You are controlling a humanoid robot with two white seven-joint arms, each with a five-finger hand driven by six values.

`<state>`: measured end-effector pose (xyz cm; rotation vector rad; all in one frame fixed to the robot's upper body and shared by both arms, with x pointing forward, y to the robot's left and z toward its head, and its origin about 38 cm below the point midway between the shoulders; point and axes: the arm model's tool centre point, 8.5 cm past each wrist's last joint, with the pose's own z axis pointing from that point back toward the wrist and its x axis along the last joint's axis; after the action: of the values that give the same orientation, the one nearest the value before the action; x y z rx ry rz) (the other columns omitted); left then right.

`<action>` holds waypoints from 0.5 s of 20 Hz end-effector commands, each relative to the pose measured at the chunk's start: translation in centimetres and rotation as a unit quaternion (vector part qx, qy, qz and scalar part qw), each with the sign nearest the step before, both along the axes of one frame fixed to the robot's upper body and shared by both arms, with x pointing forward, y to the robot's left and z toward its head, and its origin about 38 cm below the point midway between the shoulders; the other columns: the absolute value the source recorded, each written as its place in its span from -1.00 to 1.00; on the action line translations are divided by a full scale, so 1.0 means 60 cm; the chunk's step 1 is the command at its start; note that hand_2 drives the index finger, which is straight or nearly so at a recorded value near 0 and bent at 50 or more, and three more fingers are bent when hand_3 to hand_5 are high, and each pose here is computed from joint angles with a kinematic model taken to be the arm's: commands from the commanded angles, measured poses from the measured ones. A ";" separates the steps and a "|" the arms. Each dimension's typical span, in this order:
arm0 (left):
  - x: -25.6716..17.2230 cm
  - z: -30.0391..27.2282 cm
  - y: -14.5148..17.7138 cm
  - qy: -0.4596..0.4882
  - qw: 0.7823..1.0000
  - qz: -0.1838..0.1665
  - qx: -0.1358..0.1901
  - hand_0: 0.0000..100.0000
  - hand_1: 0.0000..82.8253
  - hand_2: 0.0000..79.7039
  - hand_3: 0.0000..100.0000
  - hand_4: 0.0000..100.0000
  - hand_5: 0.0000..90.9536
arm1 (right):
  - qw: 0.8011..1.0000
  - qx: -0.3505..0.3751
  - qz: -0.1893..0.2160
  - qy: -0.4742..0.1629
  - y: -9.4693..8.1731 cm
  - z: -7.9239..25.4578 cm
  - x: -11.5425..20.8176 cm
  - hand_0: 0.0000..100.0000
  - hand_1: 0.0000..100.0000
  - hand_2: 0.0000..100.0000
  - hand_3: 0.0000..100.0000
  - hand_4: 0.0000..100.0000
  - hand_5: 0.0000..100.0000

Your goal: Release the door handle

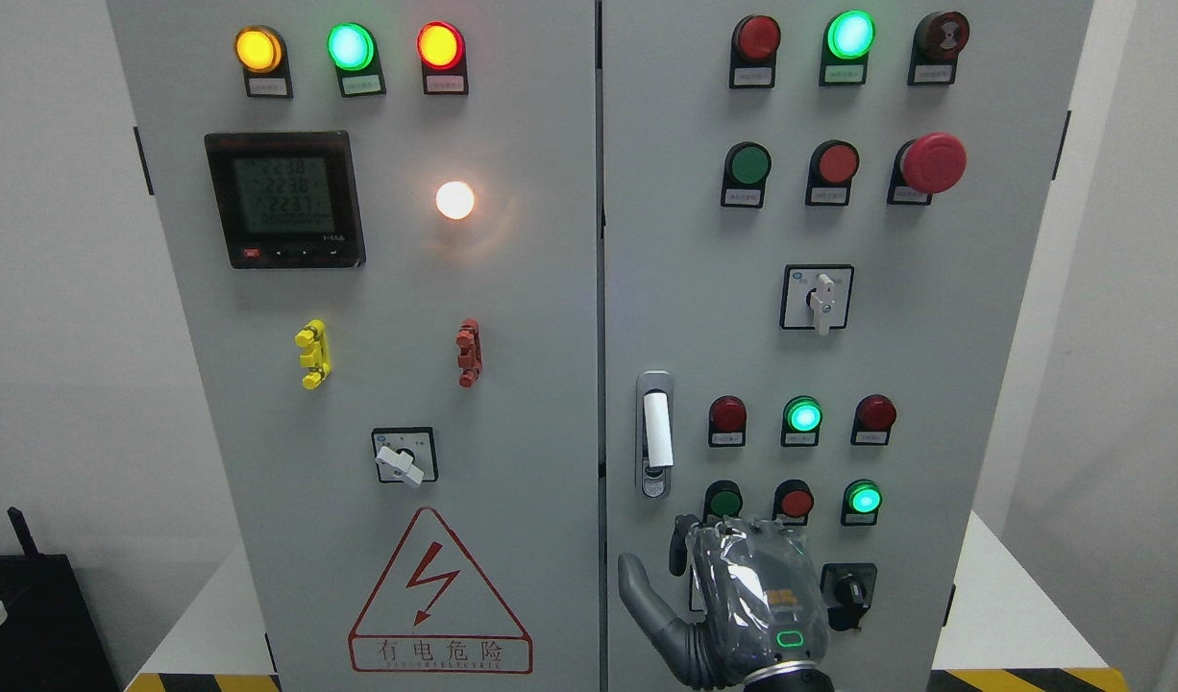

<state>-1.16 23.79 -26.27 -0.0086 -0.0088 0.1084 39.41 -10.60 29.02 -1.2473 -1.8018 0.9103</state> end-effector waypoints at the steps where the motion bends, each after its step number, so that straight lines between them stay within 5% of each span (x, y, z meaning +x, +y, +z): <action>1: 0.028 0.000 0.000 -0.013 1.000 0.007 0.000 -0.76 -0.06 -1.00 -1.00 -1.00 -1.00 | 1.000 -0.002 -0.006 -0.008 0.001 0.019 0.014 -0.26 -0.94 0.99 1.00 0.81 0.98; 10: 0.028 0.000 0.000 -0.013 1.000 0.007 0.000 -0.76 -0.06 -1.00 -1.00 -1.00 -1.00 | 1.000 -0.004 -0.016 0.002 0.002 0.032 0.037 -0.25 -0.88 0.99 1.00 0.81 0.99</action>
<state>-1.16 23.79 -26.27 -0.0085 -0.0088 0.1084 40.62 -10.56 30.70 -1.2666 -1.7889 0.8983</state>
